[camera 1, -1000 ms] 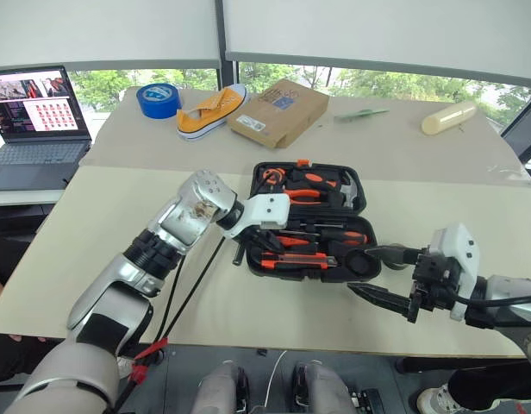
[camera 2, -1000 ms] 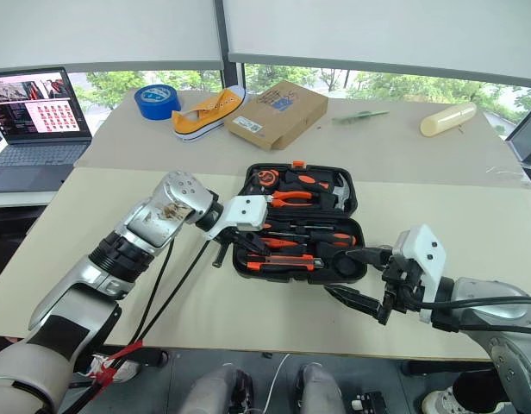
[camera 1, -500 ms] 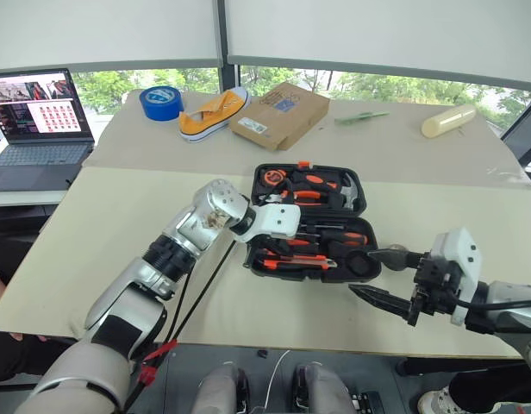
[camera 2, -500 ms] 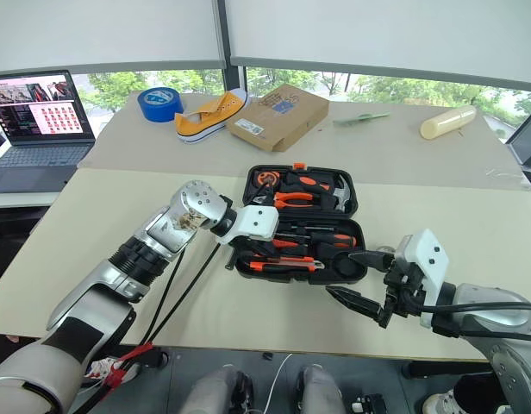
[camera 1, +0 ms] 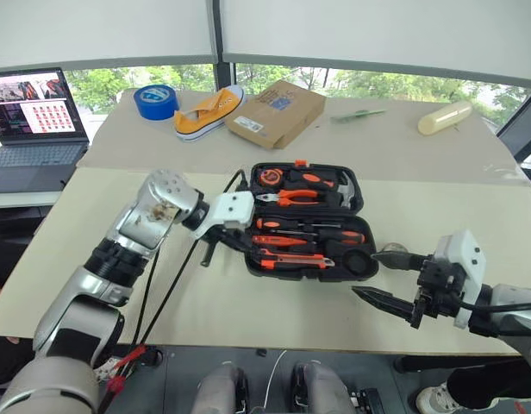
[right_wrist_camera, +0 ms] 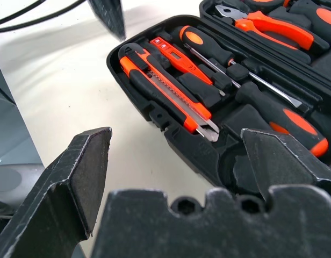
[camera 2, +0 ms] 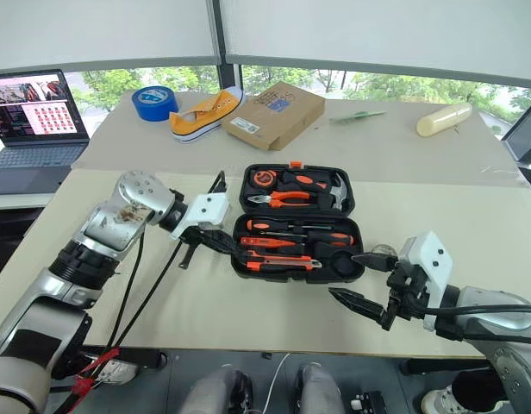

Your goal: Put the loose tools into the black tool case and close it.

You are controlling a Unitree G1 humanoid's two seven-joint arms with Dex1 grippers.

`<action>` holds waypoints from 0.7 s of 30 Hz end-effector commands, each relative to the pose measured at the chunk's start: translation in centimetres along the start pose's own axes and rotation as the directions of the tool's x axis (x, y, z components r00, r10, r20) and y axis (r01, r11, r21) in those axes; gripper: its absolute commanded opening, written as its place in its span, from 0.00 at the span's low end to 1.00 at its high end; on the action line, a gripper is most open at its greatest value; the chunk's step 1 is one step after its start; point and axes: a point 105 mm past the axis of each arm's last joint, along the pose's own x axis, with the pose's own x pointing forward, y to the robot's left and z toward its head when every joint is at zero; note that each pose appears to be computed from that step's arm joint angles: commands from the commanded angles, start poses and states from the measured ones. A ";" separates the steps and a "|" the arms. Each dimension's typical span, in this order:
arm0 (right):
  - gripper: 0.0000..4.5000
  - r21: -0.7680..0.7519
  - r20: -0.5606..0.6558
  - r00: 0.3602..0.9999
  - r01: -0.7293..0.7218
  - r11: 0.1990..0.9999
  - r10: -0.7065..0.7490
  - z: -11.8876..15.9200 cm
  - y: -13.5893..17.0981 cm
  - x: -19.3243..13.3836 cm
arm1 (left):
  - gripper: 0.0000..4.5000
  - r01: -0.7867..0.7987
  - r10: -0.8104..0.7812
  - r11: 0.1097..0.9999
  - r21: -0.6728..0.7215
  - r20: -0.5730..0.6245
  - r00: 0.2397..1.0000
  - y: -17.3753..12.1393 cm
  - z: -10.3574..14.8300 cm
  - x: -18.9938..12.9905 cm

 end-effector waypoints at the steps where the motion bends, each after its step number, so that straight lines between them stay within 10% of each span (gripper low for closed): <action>1: 1.00 -0.025 0.008 1.000 -0.005 1.000 0.005 0.5 0.0 0.0 | 0.02 0.006 0.004 0.995 0.101 -0.102 0.995 -0.1 -0.8 1.8; 7: 1.00 -0.022 0.007 1.000 -0.007 1.000 0.007 0.6 0.2 -0.1 | 0.02 -0.041 0.054 0.991 0.124 -0.102 0.993 1.2 -0.7 3.6; 21: 1.00 -0.031 -0.063 0.989 0.134 0.990 -0.136 -0.5 -2.1 -3.7 | 0.02 -0.074 0.067 0.995 0.073 0.084 0.994 1.3 2.5 -4.3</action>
